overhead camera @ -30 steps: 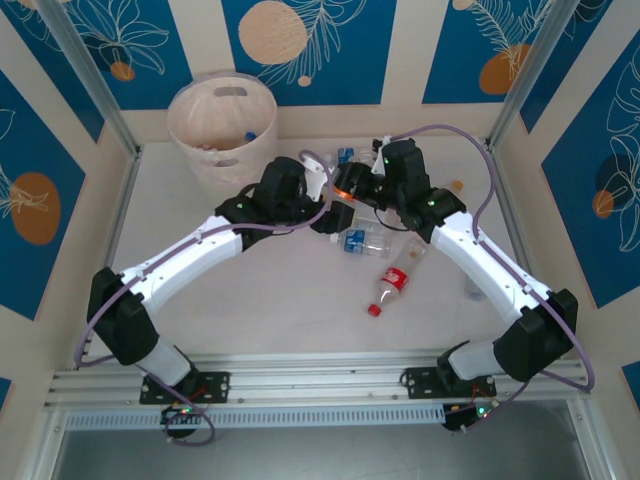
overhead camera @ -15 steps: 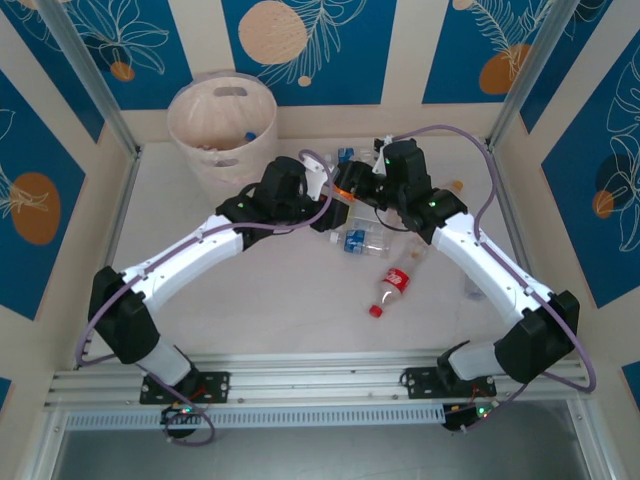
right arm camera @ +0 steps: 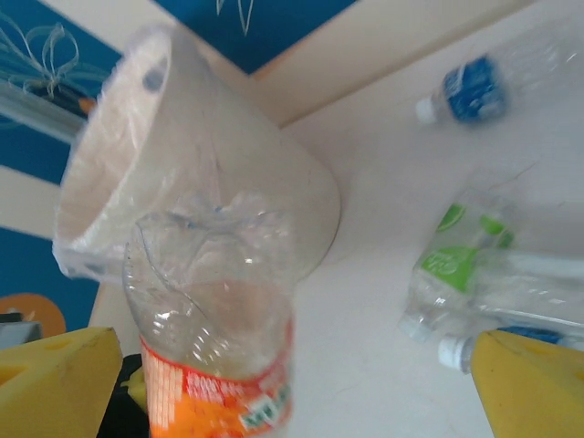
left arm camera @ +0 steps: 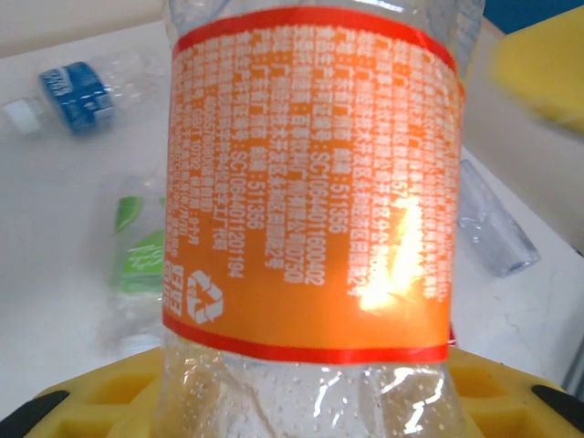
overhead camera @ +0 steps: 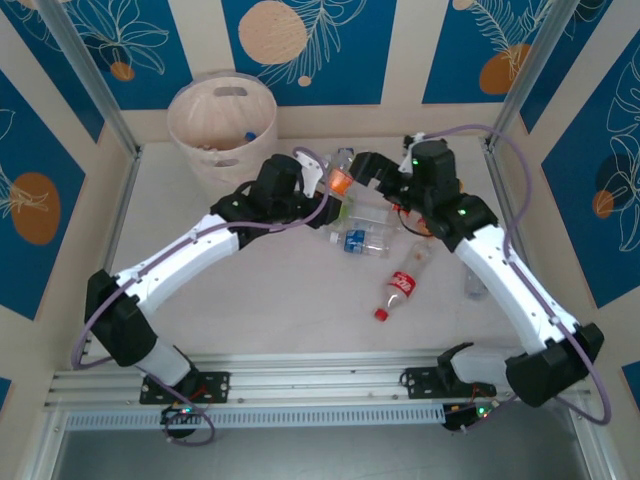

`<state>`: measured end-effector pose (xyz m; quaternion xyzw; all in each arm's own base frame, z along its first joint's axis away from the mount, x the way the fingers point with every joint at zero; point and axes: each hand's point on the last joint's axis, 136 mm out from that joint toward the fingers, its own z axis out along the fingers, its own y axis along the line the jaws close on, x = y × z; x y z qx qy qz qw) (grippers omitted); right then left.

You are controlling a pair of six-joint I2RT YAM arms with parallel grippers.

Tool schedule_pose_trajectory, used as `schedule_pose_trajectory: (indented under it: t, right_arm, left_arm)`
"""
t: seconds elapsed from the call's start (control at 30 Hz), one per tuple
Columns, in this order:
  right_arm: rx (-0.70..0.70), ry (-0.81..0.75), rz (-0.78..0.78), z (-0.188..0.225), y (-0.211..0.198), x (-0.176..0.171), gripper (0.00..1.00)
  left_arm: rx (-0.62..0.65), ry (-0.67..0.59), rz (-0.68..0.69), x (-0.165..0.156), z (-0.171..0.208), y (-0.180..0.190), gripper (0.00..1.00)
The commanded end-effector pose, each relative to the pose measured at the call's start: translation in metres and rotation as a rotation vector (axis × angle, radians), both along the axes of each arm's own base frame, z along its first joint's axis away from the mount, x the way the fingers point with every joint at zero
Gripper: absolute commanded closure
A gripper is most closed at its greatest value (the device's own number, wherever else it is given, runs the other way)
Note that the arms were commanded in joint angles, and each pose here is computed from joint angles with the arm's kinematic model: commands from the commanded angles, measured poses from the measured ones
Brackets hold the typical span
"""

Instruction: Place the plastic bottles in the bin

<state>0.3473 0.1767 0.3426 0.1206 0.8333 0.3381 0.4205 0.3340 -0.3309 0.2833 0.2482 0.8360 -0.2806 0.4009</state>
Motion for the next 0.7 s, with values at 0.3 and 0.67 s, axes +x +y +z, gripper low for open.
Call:
schedule_pose_trajectory:
  t: [0.3, 0.67]
  right_arm:
    - [-0.167, 0.100, -0.221, -0.020, -0.080, -0.046, 0.01]
    - [-0.249, 0.449, -0.394, -0.122, -0.139, -0.099, 0.01]
  left_arm:
    - [0.095, -0.279, 0.285, 0.070, 0.135, 0.126, 0.62]
    - [0.354, -0.276, 0.375, 0.151, 0.116, 0.198, 0.60]
